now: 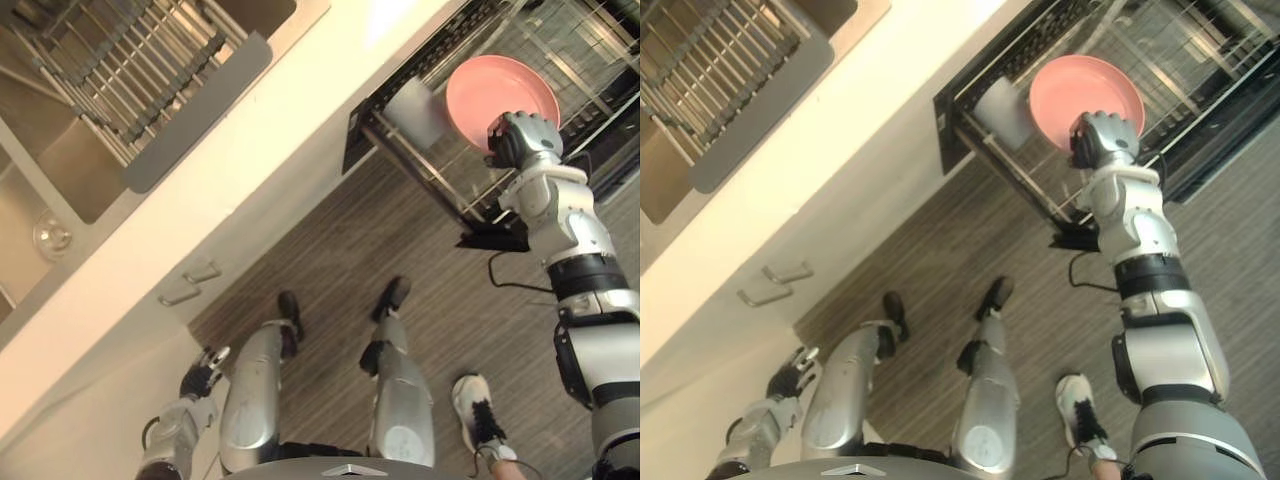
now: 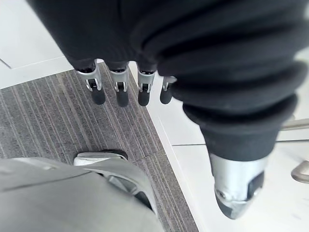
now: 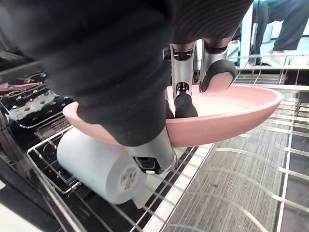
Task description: Walk over to the sink, pick up the cup, carry it to the dishwasher, place the cup inside the dishwasher, then close the dishwasher door
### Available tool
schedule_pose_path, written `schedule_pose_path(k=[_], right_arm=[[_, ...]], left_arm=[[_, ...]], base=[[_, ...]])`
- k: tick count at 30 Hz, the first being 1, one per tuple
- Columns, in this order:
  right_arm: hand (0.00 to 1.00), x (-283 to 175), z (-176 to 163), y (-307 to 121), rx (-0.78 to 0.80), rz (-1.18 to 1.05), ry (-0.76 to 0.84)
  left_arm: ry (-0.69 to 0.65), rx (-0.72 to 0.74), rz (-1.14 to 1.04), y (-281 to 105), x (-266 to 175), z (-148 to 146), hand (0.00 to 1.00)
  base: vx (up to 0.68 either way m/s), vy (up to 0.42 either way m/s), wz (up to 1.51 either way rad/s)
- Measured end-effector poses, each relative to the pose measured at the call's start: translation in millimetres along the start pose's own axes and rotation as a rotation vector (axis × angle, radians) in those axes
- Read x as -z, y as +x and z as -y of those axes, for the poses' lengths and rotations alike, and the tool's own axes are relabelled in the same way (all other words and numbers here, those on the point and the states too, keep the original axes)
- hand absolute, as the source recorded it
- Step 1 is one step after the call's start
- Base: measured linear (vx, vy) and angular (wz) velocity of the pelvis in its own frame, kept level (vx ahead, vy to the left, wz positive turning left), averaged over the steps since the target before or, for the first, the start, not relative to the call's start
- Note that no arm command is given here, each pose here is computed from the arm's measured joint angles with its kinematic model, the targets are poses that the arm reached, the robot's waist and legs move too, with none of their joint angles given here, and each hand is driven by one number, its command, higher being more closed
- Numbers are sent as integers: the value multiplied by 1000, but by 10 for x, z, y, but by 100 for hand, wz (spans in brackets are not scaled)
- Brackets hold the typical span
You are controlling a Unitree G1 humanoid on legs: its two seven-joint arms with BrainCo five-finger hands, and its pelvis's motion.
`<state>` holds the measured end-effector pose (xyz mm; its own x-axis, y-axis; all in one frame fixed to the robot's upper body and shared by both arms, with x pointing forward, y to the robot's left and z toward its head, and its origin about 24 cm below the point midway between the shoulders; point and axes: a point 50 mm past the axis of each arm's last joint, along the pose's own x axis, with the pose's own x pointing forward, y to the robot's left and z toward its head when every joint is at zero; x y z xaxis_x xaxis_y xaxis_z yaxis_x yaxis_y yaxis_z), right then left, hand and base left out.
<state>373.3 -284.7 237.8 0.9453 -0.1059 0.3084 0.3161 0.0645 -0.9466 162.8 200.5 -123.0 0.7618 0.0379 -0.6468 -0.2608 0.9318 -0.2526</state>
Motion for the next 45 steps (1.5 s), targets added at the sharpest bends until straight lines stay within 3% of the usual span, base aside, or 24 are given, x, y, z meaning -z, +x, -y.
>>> schedule_pose_path(k=[7,8,13,17,22,28,29,33,37,39,45], right_arm=[[100,235,307,122,45,-164,2],[0,258,328,131,49,-185,4],[0,361,397,111,89,-241,48],[0,363,469,117,133,-230,193],[0,148,643,131,180,-66,293],[0,240,691,-58,292,-6,558],[100,310,680,-108,339,-32,637],[100,602,619,-282,521,-173,896],[100,968,171,-619,631,-432,1155],[100,1052,-240,-867,644,-589,1300],[100,1048,-727,-1159,614,-759,1494]], left_arm=[[18,81,17,70,-69,241,0],[18,89,24,74,-85,262,0],[26,97,24,76,-86,286,0],[20,95,28,78,-93,307,0],[16,110,41,63,-88,356,0],[22,122,45,37,-23,409,0],[15,109,44,24,1,389,0],[24,80,38,-17,68,329,0],[-4,26,17,-57,136,198,0],[-16,-5,-12,-87,218,126,0],[-21,-28,-39,-111,295,74,0]], base=[[-66,123,0],[-58,133,-12],[-50,95,-2],[-35,87,1],[3,80,5],[61,67,10],[99,81,9],[67,83,4],[38,63,-10],[30,30,-4],[-1,10,-4]])
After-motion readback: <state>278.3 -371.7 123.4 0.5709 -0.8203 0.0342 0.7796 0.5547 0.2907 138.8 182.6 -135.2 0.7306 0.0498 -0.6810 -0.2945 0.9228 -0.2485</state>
